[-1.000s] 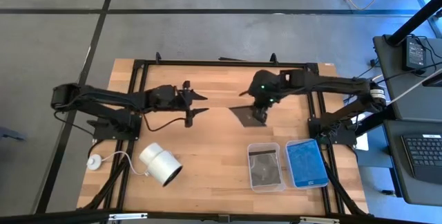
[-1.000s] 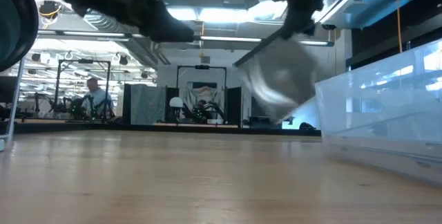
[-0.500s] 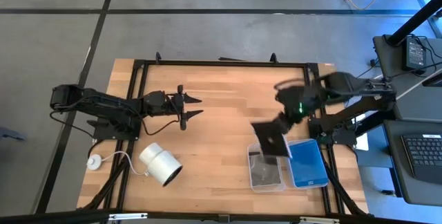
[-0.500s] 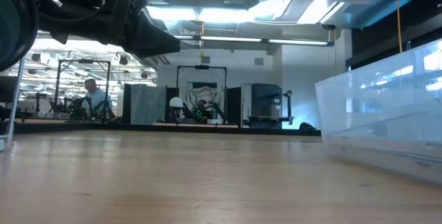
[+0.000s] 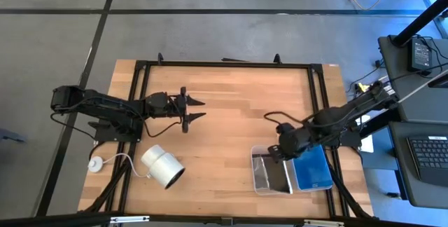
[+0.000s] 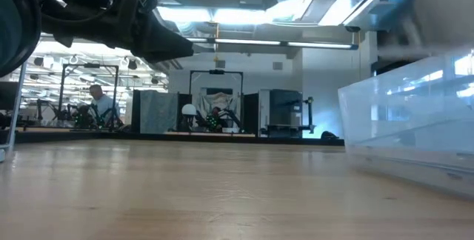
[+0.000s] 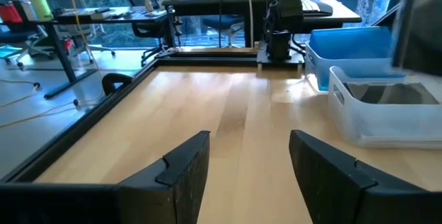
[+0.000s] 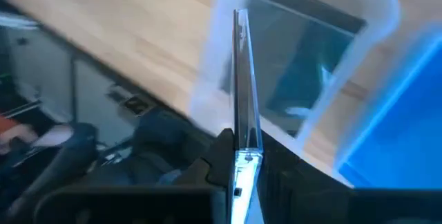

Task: Pick & place jewel cases by type
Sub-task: Put the black CD case into the left transparent bin

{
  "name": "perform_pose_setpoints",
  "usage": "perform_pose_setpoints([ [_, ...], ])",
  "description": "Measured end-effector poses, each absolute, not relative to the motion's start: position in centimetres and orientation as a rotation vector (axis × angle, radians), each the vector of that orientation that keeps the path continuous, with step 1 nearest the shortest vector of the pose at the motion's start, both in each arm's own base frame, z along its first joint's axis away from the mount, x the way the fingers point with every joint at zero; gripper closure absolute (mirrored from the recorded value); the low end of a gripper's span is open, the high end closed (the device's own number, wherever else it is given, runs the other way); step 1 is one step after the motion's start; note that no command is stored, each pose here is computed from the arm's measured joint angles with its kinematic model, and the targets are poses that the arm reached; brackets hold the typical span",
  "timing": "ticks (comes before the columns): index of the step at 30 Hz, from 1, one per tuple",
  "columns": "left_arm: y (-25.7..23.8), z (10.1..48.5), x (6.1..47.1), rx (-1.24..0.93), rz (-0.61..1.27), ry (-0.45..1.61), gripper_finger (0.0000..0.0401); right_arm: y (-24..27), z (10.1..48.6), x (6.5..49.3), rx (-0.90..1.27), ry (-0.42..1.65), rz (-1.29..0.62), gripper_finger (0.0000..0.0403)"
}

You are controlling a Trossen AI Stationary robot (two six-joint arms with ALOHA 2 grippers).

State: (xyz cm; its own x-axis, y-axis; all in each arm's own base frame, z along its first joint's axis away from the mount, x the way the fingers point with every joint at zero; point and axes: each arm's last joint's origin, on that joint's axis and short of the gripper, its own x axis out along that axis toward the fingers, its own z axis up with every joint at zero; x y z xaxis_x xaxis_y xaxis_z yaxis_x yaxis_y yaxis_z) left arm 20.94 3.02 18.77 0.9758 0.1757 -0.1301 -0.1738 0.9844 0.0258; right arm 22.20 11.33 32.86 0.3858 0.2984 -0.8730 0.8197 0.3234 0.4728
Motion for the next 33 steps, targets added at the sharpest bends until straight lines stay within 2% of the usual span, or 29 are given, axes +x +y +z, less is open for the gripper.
perform_pose_setpoints([
  [4,3.0,18.8,20.9,0.013,0.159,0.133,0.0205,11.4,30.2,22.0,1.236,1.221,-0.529,0.0358],
  [9,3.0,18.7,20.9,0.003,0.159,0.142,0.0205,11.6,28.6,22.6,1.230,1.173,-0.480,0.0359],
  [17,3.0,18.5,20.9,-0.001,0.159,0.160,0.0205,11.5,27.0,22.4,1.212,1.167,-0.508,0.0336],
  [26,3.0,18.5,20.9,-0.007,0.161,0.162,0.0205,11.2,26.4,22.1,1.137,1.201,-0.520,0.0327],
  [29,3.0,18.5,20.9,-0.007,0.161,0.162,0.0205,11.0,26.3,21.8,1.097,1.227,-0.539,0.0305],
  [33,3.0,18.4,20.9,-0.024,0.163,0.167,0.0205,10.8,26.1,21.4,1.063,1.254,-0.567,0.0253],
])
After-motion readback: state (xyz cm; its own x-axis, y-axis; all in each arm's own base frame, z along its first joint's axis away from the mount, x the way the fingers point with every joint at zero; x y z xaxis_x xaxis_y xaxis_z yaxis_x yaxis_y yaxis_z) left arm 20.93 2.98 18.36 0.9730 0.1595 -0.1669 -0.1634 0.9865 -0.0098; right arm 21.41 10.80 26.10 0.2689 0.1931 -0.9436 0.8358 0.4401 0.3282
